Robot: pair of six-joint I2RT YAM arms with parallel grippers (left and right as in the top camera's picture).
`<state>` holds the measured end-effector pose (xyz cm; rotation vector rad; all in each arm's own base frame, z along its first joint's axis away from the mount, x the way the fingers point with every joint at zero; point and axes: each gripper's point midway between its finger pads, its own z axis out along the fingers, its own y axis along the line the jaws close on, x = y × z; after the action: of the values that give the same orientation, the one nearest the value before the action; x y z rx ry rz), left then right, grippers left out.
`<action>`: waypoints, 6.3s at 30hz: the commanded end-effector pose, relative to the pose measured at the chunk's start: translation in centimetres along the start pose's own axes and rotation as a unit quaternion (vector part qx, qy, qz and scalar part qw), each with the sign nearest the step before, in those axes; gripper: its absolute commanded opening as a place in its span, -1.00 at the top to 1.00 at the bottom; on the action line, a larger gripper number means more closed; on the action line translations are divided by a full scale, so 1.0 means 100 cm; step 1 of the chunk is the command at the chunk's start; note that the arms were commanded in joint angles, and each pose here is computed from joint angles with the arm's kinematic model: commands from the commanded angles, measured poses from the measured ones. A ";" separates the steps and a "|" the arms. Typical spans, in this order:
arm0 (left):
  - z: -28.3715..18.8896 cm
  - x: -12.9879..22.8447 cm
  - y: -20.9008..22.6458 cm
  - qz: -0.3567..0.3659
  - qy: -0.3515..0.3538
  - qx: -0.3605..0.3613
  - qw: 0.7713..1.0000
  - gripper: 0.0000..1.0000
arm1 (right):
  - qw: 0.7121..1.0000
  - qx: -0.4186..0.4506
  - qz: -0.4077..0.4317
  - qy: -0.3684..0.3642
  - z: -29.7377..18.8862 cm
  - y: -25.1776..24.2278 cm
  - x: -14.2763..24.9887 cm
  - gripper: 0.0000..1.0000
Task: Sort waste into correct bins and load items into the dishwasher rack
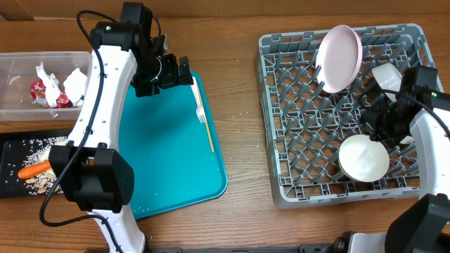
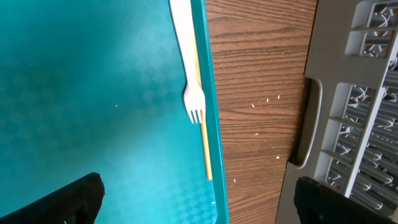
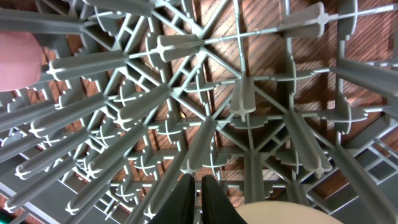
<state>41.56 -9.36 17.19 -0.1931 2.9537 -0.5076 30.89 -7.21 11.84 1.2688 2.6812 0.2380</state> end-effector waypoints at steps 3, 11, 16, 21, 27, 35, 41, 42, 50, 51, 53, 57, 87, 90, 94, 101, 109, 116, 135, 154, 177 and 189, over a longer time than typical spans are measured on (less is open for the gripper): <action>-0.011 -0.001 -0.004 0.003 -0.016 0.001 1.000 -1.00 | 1.000 -0.004 0.002 -0.027 -0.002 0.004 -0.012 0.91; -0.011 0.000 -0.004 0.003 -0.014 0.001 1.000 -1.00 | 0.997 0.002 -0.002 -0.072 -0.072 0.013 -0.028 0.92; -0.011 -0.001 -0.004 0.003 -0.016 0.001 1.000 -1.00 | 0.998 0.016 -0.002 -0.065 -0.101 0.006 -0.015 0.85; -0.011 -0.002 -0.004 0.003 -0.017 0.001 1.000 -1.00 | 0.998 0.055 0.004 -0.002 -0.077 -0.015 0.012 0.86; -0.011 -0.001 -0.004 0.003 -0.016 0.001 1.000 -1.00 | 0.998 0.057 0.009 0.034 -0.031 -0.025 0.027 0.86; -0.011 -0.001 -0.004 0.003 -0.016 0.001 1.000 -1.00 | 0.999 0.031 0.007 0.006 -0.014 -0.016 0.014 0.86; -0.011 -0.002 -0.004 0.003 -0.017 0.002 1.000 -1.00 | 1.000 0.031 0.006 0.004 -0.002 -0.012 0.005 0.82; -0.012 -0.002 -0.004 0.004 -0.018 0.001 1.000 -1.00 | 0.999 0.031 0.006 0.005 0.001 -0.012 0.004 0.82; -0.011 -0.002 -0.004 0.003 -0.017 0.001 1.000 -1.00 | 1.000 0.018 0.001 -0.015 0.016 -0.002 -0.015 0.83; -0.011 -0.002 -0.004 0.003 -0.017 0.001 1.000 -1.00 | 1.000 0.015 0.000 -0.018 0.017 -0.001 -0.017 0.83; -0.012 -0.002 -0.004 0.004 -0.017 0.002 1.000 -1.00 | 1.000 0.013 -0.002 -0.022 0.019 0.001 -0.020 0.82; -0.012 -0.002 -0.004 0.004 -0.018 0.002 1.000 -1.00 | 1.000 0.011 -0.007 -0.024 0.026 0.003 -0.024 0.82; -0.011 -0.001 -0.004 0.003 -0.016 0.001 1.000 -1.00 | 0.997 0.006 -0.074 -0.027 0.019 0.055 -0.024 0.92; -0.011 -0.001 -0.004 0.003 -0.016 0.001 1.000 -1.00 | 0.996 0.021 -0.074 -0.050 -0.011 0.058 -0.036 0.92; -0.011 -0.001 -0.004 0.003 -0.016 0.001 1.000 -1.00 | 0.995 0.023 -0.073 -0.067 -0.059 0.063 -0.041 0.92; -0.011 -0.001 -0.004 0.003 -0.016 0.001 1.000 -1.00 | 0.994 0.071 -0.026 -0.077 -0.116 0.034 -0.021 0.92; -0.011 -0.001 -0.004 0.003 -0.016 0.001 1.000 -1.00 | 0.990 0.109 0.020 -0.083 -0.143 -0.009 0.015 0.78; -0.011 -0.001 -0.004 0.004 -0.017 0.001 1.000 -1.00 | 0.992 0.101 0.054 -0.051 -0.120 -0.041 0.048 -1.00; -0.011 -0.001 -0.004 0.007 -0.016 0.001 1.000 -1.00 | 0.993 0.077 0.092 0.019 -0.033 -0.053 0.083 -0.42; -0.011 0.001 -0.004 0.006 -0.013 0.000 1.000 -1.00 | 0.994 0.078 0.081 0.006 -0.033 -0.053 0.077 0.82; -0.011 0.002 -0.003 0.005 -0.010 -0.001 1.000 -1.00 | 0.967 0.115 0.066 -0.215 -0.108 -0.050 -0.010 0.92; -0.011 0.000 -0.004 0.006 -0.015 0.002 1.000 -1.00 | 0.897 0.221 0.140 -0.357 -0.137 -0.075 -0.037 0.92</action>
<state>41.37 -9.34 17.15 -0.1951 2.9620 -0.5062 24.59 -14.19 21.72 1.4608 2.1294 -0.5717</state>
